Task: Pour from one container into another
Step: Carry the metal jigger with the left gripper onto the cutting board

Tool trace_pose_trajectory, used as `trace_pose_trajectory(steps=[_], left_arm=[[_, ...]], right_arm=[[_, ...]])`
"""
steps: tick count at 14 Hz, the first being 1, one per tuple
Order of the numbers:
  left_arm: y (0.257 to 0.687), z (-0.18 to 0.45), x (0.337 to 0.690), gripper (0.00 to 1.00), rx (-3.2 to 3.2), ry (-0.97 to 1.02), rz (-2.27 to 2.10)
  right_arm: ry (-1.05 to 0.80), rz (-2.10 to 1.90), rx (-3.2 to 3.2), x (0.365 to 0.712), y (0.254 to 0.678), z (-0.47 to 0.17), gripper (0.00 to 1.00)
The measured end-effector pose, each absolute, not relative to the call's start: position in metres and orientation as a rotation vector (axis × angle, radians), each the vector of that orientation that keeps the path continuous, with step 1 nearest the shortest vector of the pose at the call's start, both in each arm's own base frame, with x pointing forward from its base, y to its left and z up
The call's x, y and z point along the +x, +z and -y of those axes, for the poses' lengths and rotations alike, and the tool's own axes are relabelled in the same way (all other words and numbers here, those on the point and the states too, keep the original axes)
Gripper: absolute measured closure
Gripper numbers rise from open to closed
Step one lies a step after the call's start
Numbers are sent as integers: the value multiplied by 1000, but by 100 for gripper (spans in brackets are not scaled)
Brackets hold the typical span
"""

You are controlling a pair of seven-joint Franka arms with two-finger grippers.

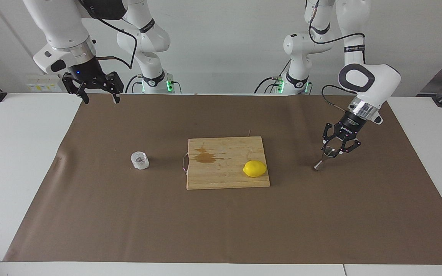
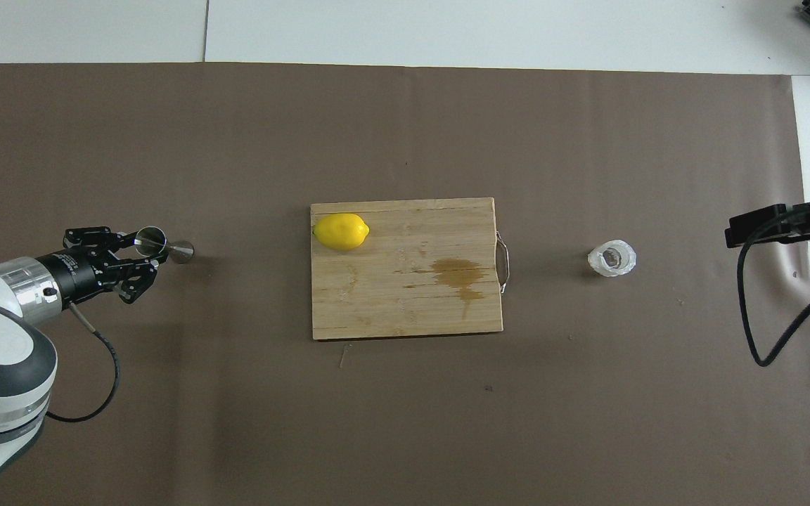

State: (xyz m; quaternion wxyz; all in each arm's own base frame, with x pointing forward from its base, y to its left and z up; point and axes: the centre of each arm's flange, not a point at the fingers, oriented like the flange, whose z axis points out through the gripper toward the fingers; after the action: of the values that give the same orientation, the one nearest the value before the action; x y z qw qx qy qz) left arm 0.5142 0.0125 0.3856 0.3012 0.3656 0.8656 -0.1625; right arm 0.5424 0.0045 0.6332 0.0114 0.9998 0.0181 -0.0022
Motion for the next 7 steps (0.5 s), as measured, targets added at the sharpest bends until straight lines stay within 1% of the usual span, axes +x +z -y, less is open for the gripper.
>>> trace_pose_trajectory(steps=[4, 7], left_arm=[[427, 11, 534, 52, 1041, -456, -2198], [448, 60, 539, 52, 1149, -474, -2118]], right_arm=[[-7, -57, 3118, 542, 633, -4, 0], [-7, -57, 3118, 542, 633, -4, 0]])
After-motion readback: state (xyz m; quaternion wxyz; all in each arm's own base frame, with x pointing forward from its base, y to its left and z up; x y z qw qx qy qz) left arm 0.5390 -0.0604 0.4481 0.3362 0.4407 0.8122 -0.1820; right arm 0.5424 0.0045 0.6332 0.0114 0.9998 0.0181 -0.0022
